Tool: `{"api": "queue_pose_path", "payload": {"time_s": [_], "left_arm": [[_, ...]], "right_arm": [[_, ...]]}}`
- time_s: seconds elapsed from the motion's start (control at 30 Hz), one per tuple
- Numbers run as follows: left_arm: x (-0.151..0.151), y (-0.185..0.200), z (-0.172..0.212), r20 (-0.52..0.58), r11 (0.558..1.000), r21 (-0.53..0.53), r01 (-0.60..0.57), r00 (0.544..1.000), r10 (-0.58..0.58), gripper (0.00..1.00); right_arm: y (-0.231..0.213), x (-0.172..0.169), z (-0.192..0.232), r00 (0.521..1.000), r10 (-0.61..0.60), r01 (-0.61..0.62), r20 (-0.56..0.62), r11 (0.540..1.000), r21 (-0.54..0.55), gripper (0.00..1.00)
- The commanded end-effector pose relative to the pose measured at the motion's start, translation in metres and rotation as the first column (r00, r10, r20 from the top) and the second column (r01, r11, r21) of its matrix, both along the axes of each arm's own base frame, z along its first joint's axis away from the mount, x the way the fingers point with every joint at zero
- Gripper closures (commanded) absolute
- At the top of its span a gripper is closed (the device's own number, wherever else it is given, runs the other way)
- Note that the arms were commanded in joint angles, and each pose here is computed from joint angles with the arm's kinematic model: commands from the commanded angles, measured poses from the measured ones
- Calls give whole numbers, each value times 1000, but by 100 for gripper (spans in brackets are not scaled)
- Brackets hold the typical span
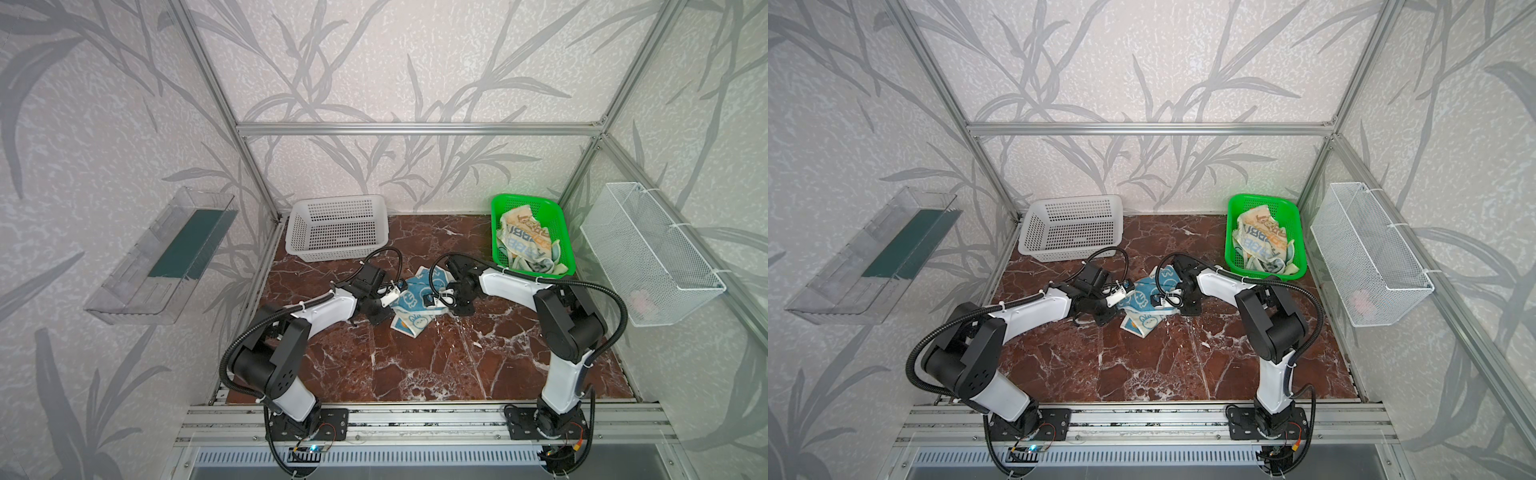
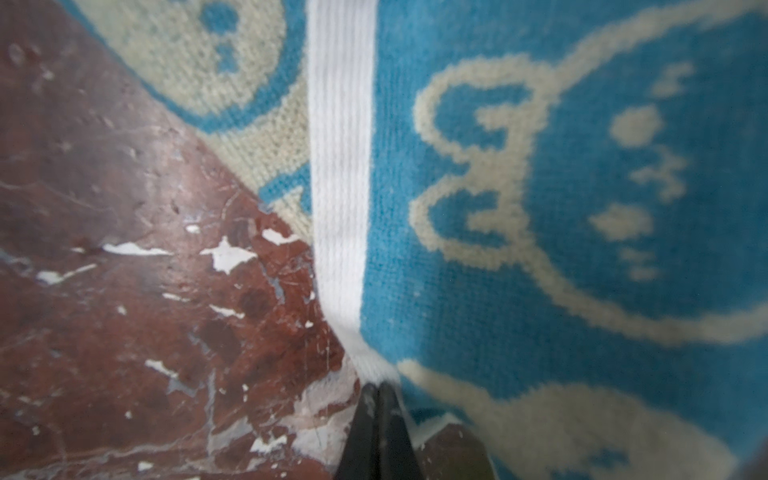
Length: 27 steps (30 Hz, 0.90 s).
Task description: Fold and stack the towels
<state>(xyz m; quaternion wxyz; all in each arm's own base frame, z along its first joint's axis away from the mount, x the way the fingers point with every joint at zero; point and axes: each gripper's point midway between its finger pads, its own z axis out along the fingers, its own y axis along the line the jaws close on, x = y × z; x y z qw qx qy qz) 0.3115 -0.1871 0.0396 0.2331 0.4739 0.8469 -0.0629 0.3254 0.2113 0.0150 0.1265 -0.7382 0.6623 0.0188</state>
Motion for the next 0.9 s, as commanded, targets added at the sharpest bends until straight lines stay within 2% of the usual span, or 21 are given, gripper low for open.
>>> {"api": "queue_pose_path", "payload": {"time_s": [0.0, 0.13, 0.33, 0.43, 0.6, 0.87], "left_arm": [[2, -3, 10, 36, 1000, -31, -1, 999, 2, 100], [5, -5, 19, 61, 999, -47, -3, 998, 6, 100], [5, -6, 29, 87, 998, -66, 6, 996, 0, 100], [7, -4, 38, 112, 998, -68, -14, 993, 21, 100], [30, 10, 57, 196, 983, -77, -166, 964, 178, 100], [40, 8, 57, 137, 959, -98, -265, 951, 277, 100]], "right_arm": [[-15, -28, -15, 995, -25, 20, -93, 999, -48, 100], [-3, -19, 9, 998, -54, 56, -30, 996, 65, 100], [-4, -17, 21, 999, -36, 35, 16, 996, 81, 100], [3, -11, 34, 998, -39, 30, 57, 990, 138, 100], [17, 25, 63, 975, -136, 92, 177, 967, 239, 100], [34, 71, 89, 946, -238, 168, 219, 940, 297, 100]]}}
